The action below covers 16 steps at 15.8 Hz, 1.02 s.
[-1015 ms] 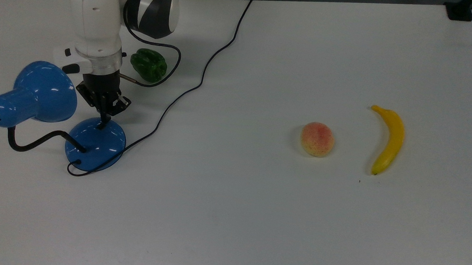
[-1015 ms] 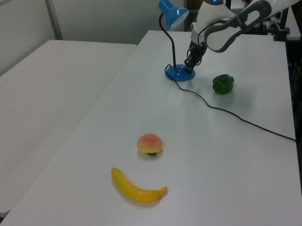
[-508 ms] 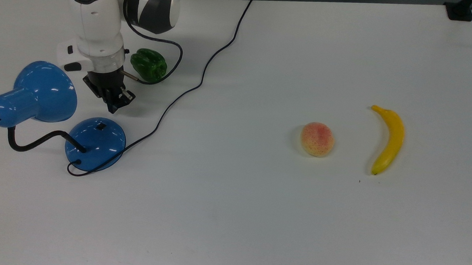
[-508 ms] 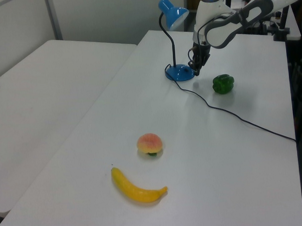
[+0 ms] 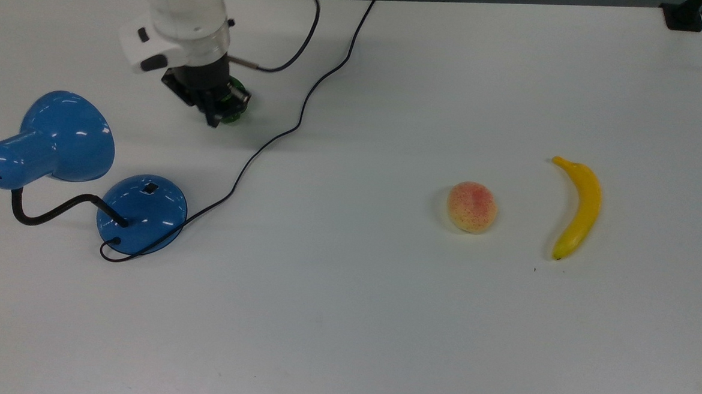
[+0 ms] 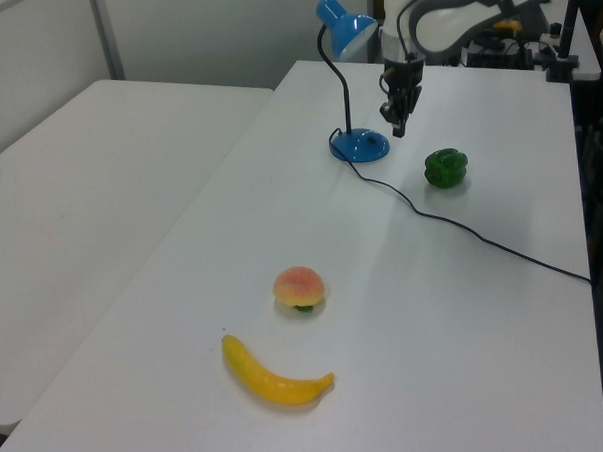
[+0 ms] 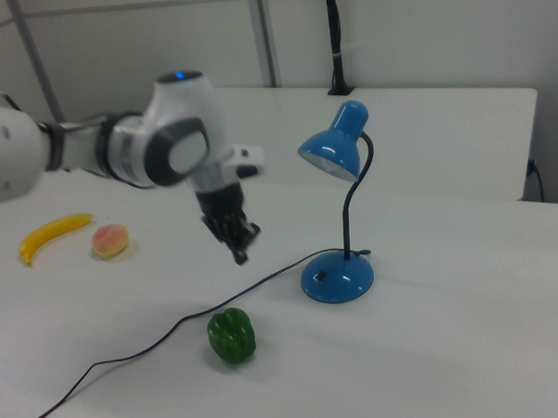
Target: Turn off lamp
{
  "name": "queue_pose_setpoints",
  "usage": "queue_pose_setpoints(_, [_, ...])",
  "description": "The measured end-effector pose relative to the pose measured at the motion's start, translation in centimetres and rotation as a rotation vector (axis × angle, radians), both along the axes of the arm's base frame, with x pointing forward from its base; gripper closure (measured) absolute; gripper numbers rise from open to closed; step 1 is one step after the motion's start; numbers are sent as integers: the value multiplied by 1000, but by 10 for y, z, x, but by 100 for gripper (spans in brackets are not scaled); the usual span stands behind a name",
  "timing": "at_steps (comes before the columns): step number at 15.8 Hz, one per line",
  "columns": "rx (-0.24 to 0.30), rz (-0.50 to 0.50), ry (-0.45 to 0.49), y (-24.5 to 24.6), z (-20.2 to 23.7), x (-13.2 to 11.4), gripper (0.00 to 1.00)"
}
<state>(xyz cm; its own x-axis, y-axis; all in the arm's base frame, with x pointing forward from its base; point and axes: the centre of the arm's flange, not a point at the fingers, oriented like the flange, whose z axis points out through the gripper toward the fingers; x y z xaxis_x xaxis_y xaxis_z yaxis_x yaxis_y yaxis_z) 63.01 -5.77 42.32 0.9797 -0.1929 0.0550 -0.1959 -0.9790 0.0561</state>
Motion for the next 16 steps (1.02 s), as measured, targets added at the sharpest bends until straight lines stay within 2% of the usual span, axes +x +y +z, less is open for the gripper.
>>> queue_pose_setpoints(3, [-8, 105, 53, 42, 47, -7, 99])
queue_pose_setpoints(7, [-22, 227, 61, 88, 104, -29, 99])
queue_pose_setpoints(11, [-31, 283, 45, 117, 146, -55, 99])
queue_pose_setpoints(16, [-33, 321, 66, 138, 171, -80, 99])
